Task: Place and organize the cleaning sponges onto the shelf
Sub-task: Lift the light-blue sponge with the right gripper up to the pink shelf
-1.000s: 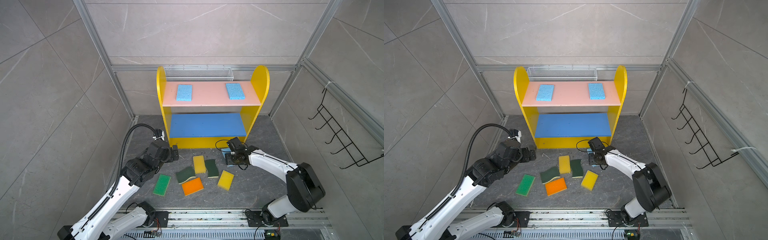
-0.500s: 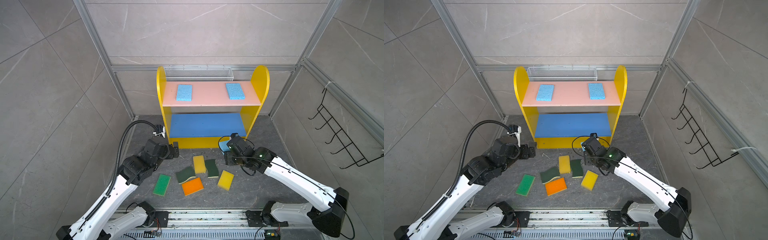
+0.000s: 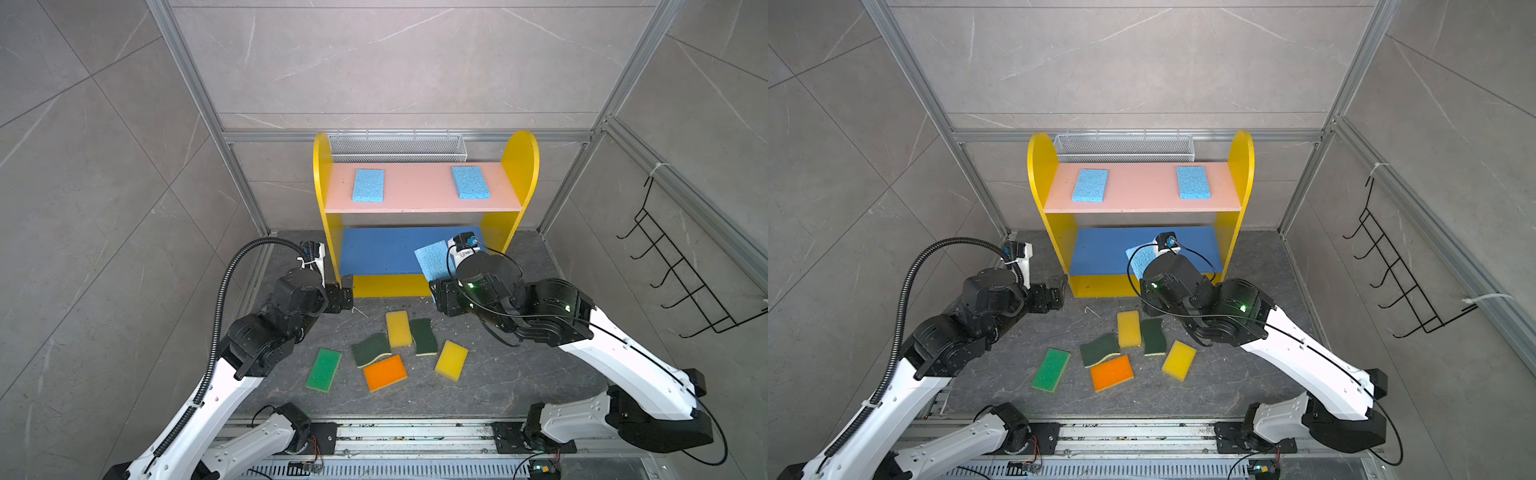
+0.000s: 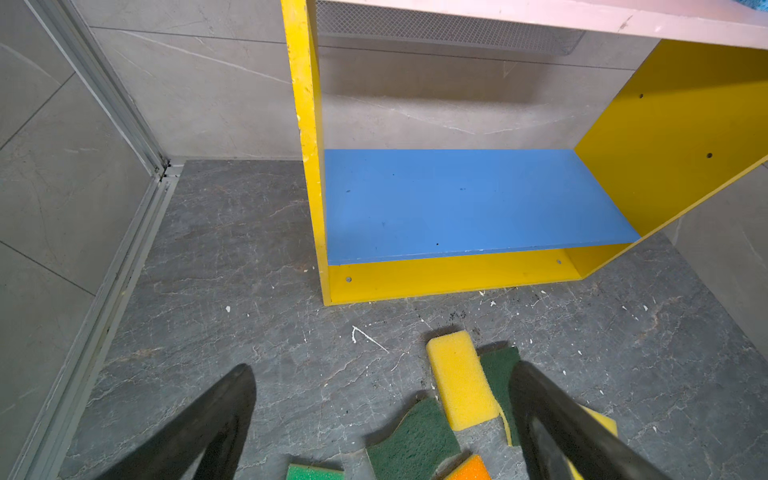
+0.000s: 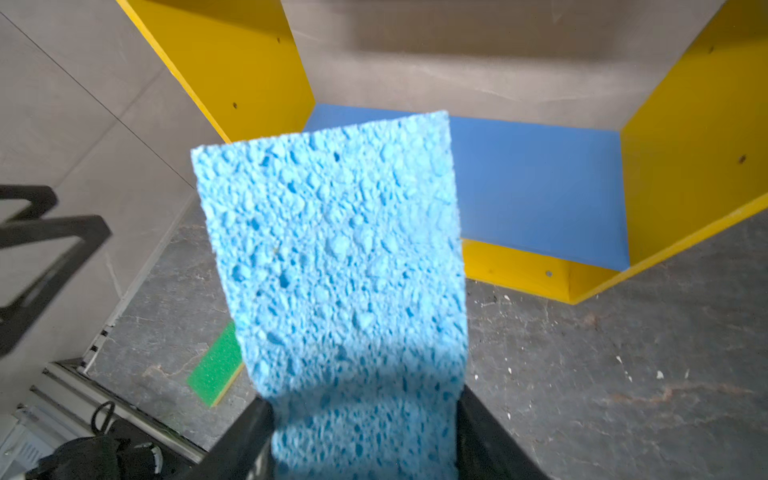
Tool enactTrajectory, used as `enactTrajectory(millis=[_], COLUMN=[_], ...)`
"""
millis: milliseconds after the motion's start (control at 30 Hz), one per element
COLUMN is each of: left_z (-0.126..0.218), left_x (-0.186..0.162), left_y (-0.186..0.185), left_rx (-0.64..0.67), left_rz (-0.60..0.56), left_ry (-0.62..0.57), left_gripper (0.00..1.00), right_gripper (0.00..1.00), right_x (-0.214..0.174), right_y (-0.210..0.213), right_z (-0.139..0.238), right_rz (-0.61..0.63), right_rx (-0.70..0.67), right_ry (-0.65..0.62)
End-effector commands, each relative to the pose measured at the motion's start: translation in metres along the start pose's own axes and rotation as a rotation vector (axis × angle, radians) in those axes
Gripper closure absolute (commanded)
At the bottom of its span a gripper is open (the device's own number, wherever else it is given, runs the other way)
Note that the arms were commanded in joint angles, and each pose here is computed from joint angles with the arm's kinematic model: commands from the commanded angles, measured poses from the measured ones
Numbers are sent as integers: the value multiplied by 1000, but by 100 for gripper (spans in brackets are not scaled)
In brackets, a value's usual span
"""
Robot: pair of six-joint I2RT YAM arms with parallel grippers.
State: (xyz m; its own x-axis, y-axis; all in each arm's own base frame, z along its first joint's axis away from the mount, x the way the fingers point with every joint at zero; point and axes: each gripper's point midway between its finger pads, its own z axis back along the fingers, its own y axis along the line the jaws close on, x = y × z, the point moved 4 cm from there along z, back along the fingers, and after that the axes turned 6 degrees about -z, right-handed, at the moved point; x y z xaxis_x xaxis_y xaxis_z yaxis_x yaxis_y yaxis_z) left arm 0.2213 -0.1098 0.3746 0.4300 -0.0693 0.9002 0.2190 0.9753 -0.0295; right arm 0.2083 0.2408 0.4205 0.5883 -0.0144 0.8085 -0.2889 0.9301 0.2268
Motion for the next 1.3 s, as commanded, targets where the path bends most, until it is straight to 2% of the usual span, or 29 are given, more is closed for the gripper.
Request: enactTrajectory(millis=[0,133,367,700,900,1267], left_z=[7,10,11,17,12,-3], left_x=[20,28,38,56,62,60], left_y=[-3,-6,-9,0,-1,-1], left_rx=[-32,-53,-73,5,28,51], left_rz=[-5,1,2,-45,-70,-96], left_ry=[-76,-112,-156,-195,-198,-183], left_gripper=[3,3,3,3,3,3], right_gripper=[36,35,34,34,33,32], right_x=[27,58,104,155,166,161], right_y=[6,22,42,18,6,-7], right_z=[10,13,-4,-64,-104,-142], right_rz=[67,76,99,-74,-130,-178], right_rx=[-15,12,-44,-89,-104,-186], right_ry=[-76,-178,-329,-375,-381,-369])
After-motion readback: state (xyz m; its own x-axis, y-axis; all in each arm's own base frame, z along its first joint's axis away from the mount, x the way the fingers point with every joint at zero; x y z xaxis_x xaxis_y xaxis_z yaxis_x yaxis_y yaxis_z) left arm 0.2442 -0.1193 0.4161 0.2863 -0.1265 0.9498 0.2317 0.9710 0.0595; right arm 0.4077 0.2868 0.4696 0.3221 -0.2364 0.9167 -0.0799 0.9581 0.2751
